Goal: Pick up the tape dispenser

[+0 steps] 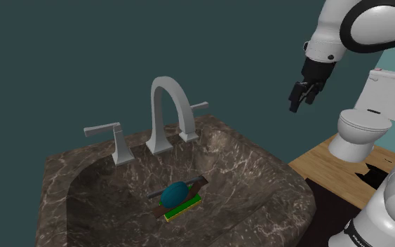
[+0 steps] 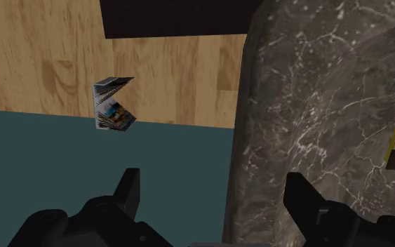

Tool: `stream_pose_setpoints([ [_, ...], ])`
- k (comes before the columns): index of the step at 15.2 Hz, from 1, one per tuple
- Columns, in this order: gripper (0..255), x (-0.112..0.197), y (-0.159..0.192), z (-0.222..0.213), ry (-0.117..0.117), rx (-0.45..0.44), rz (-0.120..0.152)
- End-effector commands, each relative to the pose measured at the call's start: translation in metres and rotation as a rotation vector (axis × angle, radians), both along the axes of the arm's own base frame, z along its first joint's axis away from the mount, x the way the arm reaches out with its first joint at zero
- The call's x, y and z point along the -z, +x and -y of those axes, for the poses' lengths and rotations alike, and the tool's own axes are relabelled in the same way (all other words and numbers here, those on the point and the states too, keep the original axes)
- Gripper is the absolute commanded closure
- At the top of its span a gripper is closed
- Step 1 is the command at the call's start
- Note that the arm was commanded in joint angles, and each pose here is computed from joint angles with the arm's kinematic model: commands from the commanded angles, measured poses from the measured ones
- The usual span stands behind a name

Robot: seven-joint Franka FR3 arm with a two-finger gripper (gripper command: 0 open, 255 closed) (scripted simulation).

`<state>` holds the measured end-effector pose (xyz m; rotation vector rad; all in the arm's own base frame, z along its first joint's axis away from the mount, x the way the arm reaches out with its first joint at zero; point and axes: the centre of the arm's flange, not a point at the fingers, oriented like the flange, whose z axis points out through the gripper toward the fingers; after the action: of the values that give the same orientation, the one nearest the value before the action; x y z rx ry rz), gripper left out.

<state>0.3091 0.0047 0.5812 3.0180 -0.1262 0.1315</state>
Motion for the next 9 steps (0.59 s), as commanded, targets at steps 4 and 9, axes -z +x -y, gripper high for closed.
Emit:
stream_pose_setpoints([
  [4, 0, 0.021, 0.002, -0.031, 0.019, 0.087, -0.015],
  [9, 0, 0.055, 0.012, -0.084, 0.049, 0.233, -0.041],
])
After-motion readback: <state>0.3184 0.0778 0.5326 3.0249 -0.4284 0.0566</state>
